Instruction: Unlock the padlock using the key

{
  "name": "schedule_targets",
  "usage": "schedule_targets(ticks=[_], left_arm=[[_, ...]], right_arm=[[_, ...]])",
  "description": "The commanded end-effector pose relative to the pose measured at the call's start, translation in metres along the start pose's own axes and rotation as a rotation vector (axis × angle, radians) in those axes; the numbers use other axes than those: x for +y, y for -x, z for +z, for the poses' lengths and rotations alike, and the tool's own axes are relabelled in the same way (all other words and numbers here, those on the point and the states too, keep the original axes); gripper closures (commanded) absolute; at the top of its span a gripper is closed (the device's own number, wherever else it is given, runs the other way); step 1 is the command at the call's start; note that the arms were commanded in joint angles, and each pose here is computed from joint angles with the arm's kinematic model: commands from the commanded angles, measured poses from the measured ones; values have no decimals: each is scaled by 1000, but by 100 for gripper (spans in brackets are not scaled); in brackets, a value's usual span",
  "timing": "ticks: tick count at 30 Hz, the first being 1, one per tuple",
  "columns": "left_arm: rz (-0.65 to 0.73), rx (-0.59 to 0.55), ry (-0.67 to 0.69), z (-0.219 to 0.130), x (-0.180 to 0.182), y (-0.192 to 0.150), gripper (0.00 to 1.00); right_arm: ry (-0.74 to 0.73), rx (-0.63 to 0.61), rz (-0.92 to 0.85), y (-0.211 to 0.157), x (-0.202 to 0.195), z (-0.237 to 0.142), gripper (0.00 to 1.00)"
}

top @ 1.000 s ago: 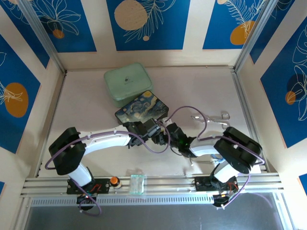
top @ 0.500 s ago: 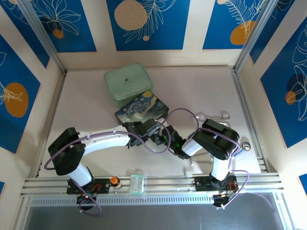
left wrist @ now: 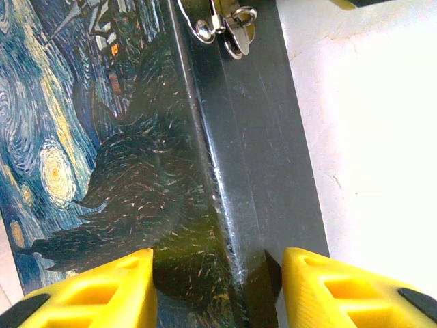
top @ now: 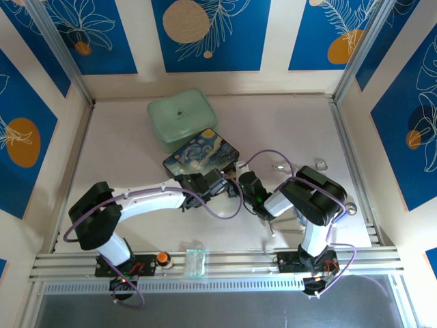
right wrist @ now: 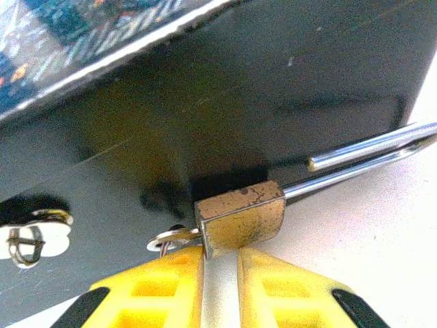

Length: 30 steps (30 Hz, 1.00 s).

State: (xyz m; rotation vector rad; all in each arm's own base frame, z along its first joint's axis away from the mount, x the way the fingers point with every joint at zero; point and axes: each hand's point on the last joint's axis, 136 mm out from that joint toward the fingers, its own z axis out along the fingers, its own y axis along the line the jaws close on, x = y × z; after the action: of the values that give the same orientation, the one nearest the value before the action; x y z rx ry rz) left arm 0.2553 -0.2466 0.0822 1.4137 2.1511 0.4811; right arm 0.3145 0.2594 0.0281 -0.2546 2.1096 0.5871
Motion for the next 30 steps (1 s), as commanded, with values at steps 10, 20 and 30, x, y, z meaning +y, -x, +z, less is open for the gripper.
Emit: schedule_targets(ticks=[10,20,30], left_arm=[[51,115,-172,8,-39,-31,51],[-152,40,-12,0,9,-11,19],[-299,103,175,-6,34,-30,1]], right_arm=[[-96,319,-16,-23,8,-39,81],[-210,495,253,-17,-18,-76,47],[-318,485,294,20,-21,-53,43]])
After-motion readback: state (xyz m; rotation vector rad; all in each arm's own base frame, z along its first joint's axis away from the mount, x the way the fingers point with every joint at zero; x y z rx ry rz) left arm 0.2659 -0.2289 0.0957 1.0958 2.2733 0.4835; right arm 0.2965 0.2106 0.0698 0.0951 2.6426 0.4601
